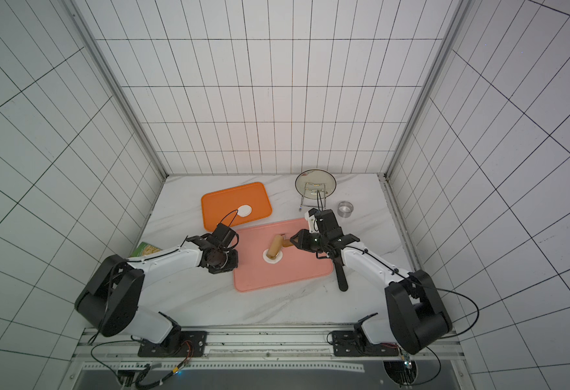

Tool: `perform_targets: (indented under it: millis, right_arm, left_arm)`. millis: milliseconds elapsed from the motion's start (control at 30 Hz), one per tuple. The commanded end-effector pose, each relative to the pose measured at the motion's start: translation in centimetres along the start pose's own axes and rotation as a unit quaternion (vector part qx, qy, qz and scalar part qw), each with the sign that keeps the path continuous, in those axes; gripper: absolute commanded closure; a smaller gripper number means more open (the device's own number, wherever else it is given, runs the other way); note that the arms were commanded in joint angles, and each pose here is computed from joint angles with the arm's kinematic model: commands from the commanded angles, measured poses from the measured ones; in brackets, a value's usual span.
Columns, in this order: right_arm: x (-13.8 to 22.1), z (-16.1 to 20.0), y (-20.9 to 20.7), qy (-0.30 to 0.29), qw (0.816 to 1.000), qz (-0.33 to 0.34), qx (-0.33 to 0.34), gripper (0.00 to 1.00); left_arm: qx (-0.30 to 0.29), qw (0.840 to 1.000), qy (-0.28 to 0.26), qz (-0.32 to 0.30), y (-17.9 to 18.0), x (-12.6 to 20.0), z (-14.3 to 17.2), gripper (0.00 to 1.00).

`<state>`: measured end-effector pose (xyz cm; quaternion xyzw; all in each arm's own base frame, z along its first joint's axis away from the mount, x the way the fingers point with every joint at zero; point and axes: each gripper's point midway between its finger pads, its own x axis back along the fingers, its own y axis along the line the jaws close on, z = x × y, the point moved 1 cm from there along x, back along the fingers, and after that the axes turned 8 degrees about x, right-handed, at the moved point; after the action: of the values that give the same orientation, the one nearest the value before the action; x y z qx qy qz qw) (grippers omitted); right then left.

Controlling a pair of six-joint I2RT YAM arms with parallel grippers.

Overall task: Roll out the dumpling wrappers from the dough
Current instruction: Flatten out the dough on the work surface.

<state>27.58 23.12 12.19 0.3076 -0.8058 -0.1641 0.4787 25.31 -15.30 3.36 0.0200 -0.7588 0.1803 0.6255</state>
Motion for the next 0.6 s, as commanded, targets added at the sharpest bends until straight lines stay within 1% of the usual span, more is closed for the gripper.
perform_targets:
  millis: [0,67,267,400,500,567]
  right_arm:
    - [2.0,9.2,-9.2,0.137,0.971,0.191,-0.053,1.00]
    - [2.1,9.0,-9.2,0.132,0.972,0.188,-0.049,1.00]
    - [0.6,9.0,-7.8,0.152,0.971,0.183,-0.021,1.00]
    - [0.3,9.3,-7.7,0.159,0.970,0.183,-0.018,1.00]
    - [1.4,9.7,-9.0,0.159,0.966,0.202,-0.031,1.00]
    - [2.9,9.6,-10.4,0.143,0.962,0.228,-0.050,1.00]
  left_arm:
    - [0.007,1.000,-0.016,0.015,-0.3,-0.1,-1.3,1.00]
    - [0.007,1.000,-0.016,0.015,-0.2,-0.2,-1.4,1.00]
    - [0.001,1.000,-0.013,0.018,-0.6,-0.2,-1.3,1.00]
    - [0.002,1.000,-0.013,0.016,-0.4,-0.3,-1.2,1.00]
    - [0.006,1.000,-0.014,0.014,-0.2,-0.2,-1.3,1.00]
    - [0.007,1.000,-0.016,0.014,-0.1,-0.2,-1.3,1.00]
